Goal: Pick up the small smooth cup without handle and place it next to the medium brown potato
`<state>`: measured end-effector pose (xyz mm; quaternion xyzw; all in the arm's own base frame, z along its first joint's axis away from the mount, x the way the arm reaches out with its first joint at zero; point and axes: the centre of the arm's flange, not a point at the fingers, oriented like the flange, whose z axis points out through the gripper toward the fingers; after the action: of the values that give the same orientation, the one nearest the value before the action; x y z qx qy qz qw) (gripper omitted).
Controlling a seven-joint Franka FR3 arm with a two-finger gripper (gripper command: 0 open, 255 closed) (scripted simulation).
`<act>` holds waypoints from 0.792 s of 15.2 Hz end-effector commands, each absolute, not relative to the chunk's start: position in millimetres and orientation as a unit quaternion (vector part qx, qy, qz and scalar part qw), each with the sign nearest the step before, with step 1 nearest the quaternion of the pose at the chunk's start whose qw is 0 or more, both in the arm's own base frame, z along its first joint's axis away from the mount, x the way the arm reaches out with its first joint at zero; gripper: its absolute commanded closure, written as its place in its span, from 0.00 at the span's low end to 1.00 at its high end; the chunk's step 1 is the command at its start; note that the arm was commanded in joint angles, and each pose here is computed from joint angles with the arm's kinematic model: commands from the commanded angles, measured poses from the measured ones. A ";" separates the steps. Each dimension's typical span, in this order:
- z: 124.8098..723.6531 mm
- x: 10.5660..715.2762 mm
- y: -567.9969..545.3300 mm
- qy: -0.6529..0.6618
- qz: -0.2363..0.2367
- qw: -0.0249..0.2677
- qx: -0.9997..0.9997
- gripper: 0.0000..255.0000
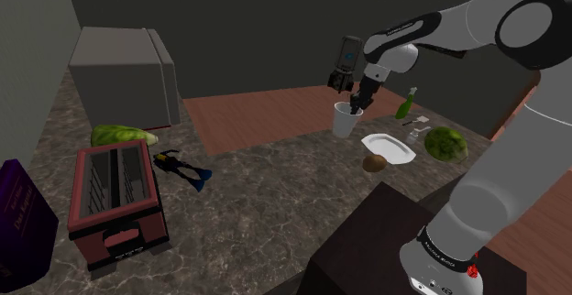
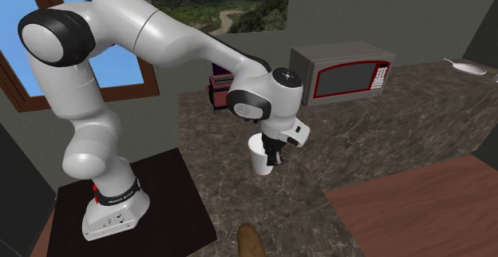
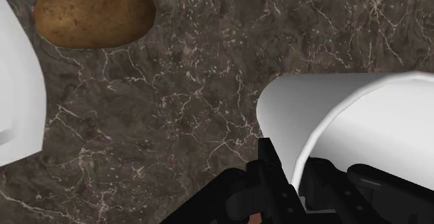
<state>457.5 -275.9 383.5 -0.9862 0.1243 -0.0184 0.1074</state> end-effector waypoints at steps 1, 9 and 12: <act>384.2 442.7 -294.0 0.124 -0.018 0.108 -0.986 1.00; 341.9 442.7 -294.0 0.124 -0.018 0.108 -0.986 1.00; 326.1 442.7 -294.0 0.124 -0.018 0.108 -0.986 1.00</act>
<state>442.7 -294.4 331.3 -0.9863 0.1236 -0.0181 0.1077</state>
